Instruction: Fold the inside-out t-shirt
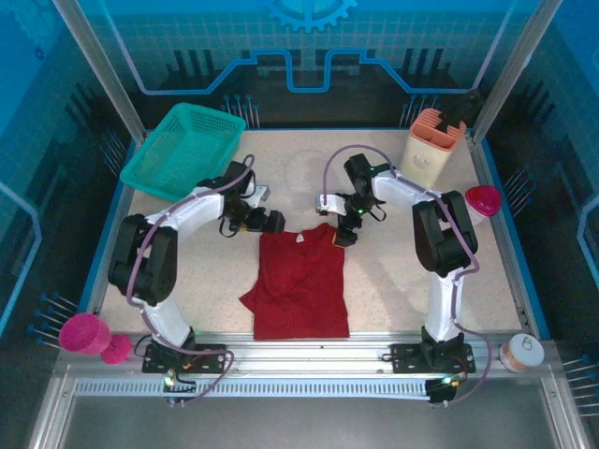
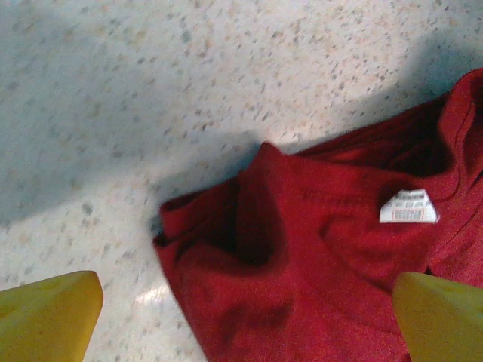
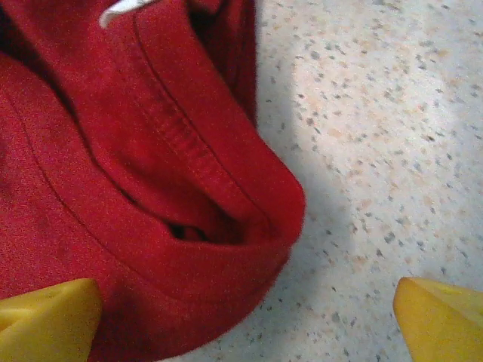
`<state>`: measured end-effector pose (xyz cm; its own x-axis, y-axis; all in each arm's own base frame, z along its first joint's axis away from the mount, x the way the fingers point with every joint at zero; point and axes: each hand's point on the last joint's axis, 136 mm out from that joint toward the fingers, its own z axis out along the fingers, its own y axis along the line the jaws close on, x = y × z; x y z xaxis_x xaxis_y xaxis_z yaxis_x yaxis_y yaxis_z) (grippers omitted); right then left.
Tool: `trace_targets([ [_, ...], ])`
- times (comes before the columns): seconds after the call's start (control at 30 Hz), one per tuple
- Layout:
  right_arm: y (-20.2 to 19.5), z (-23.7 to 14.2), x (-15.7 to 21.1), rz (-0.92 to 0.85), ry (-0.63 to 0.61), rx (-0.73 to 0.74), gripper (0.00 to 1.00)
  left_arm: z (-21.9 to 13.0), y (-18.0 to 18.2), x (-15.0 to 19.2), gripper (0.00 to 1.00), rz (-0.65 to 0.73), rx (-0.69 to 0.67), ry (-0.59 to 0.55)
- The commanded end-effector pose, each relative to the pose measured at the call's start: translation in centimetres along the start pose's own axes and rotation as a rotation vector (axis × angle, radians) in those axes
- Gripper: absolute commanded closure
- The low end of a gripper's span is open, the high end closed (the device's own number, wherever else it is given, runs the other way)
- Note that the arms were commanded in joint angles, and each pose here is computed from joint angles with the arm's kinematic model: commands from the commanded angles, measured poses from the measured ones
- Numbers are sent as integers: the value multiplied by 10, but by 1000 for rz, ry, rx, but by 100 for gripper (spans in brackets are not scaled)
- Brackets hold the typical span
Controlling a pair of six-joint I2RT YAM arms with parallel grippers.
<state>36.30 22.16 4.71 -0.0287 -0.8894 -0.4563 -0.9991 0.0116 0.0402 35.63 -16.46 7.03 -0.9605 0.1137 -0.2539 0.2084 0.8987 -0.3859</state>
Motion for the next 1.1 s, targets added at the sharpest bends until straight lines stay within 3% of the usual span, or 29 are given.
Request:
trace_targets([
  [0.0, 28, 21, 0, -63, 58, -156, 1, 15, -1, 9, 1, 24, 48, 110],
  [0.13, 41, 36, 2, 11, 140, -303, 15, 34, 19, 17, 5, -28, -36, 222],
  [0.37, 44, 50, 13, 19, 216, -285, 31, 47, 11, 39, 20, -32, 44, 295],
  [0.47, 46, 49, 11, 17, 215, -280, 47, 51, 1, 38, 37, -58, 118, 308],
  [0.6, 47, 48, 7, 22, 211, -301, 84, 57, -8, 35, 63, -60, 187, 286],
  [0.7, 48, 44, 6, 25, 200, -308, 100, 54, -1, 30, 89, -65, 180, 265],
  [0.73, 48, 42, 4, 29, 188, -309, 100, 51, 3, 27, 98, -79, 181, 251],
  [0.87, 42, 20, -7, 10, 114, -262, 100, 19, 10, -2, 100, -70, 193, 86],
  [0.97, 34, -15, -36, -64, -51, -175, 100, -25, -15, -29, 100, 19, 271, -86],
  [1.07, 14, -62, -66, -155, -153, 8, 100, -80, -50, -55, 100, 179, 344, -301],
])
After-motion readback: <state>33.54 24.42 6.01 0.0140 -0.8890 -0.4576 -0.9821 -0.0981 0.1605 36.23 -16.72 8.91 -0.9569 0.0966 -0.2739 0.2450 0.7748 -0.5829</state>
